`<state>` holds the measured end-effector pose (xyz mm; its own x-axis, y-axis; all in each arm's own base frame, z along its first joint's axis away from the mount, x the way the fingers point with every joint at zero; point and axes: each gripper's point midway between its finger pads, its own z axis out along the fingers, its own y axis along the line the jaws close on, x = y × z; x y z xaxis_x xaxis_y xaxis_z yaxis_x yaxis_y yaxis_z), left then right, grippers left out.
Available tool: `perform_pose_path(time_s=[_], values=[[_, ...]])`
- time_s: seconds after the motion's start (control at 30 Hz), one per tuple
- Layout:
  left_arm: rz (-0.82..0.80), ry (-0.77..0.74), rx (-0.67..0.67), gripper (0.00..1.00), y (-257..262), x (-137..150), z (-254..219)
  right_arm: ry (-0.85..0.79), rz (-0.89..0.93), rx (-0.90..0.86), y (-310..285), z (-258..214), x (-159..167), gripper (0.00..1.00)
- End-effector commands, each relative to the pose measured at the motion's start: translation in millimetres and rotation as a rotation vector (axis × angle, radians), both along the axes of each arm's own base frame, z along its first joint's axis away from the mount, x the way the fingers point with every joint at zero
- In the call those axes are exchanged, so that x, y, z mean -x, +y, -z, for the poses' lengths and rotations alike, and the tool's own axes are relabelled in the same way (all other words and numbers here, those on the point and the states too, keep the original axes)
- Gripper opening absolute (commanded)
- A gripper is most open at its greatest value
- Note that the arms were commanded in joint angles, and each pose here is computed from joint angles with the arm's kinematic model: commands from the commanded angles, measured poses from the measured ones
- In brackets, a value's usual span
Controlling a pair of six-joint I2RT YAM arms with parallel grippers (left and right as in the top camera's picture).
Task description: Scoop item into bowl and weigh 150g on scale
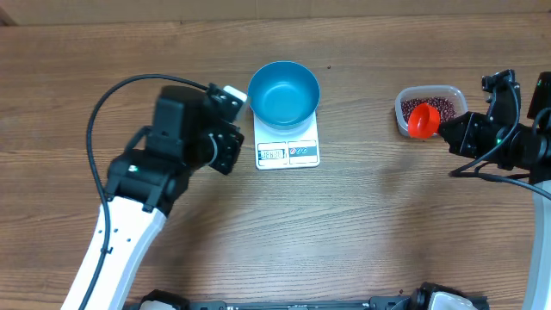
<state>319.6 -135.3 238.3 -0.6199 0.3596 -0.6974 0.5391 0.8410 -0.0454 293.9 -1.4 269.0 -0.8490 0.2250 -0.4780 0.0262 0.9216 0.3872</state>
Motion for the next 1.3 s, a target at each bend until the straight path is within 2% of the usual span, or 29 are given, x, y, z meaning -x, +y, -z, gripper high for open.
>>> perform_pose_path(time_s=[0.0,0.23,0.27,0.43,0.57,0.67,0.77,0.8,0.87,1.27], values=[[0.135,-0.061,0.004,0.04,-3.7,3.7,-13.4,-0.023,-0.001,0.002,-0.1,-7.5,-0.6,0.04],[0.147,-0.062,-0.013,0.05,-1.1,4.5,-11.7,-0.032,-0.001,0.005,-0.6,-8.6,-2.3,0.04],[0.145,-0.063,-0.014,0.07,-0.8,4.3,-11.7,-0.032,-0.001,0.005,-0.6,-8.6,-2.3,0.04],[0.146,-0.062,-0.013,0.3,-1.0,4.4,-11.7,-0.026,-0.001,0.003,-0.3,-7.9,-1.1,0.04],[0.148,-0.061,-0.01,0.36,-1.8,4.8,-11.8,-0.029,-0.001,0.004,-0.4,-8.2,-1.7,0.04],[0.144,-0.058,-0.007,0.54,-1.8,5.0,-11.7,-0.03,-0.001,0.004,-0.5,-8.4,-1.9,0.04],[0.126,-0.045,0.007,0.62,-1.7,5.2,-11.4,-0.027,-0.001,0.003,-0.3,-8.0,-1.3,0.04],[0.121,-0.041,0.011,0.68,-1.6,5.3,-11.3,-0.026,-0.001,0.003,-0.2,-7.8,-1.0,0.04],[0.111,-0.035,0.019,0.98,-1.6,5.3,-11.3,-0.02,-0.001,0.001,0.1,-7.1,0.2,0.04],[0.112,-0.04,0.018,1.0,-1.7,4.5,-12.0,0.006,-0.001,-0.006,1.5,-4.2,5.2,0.04]])
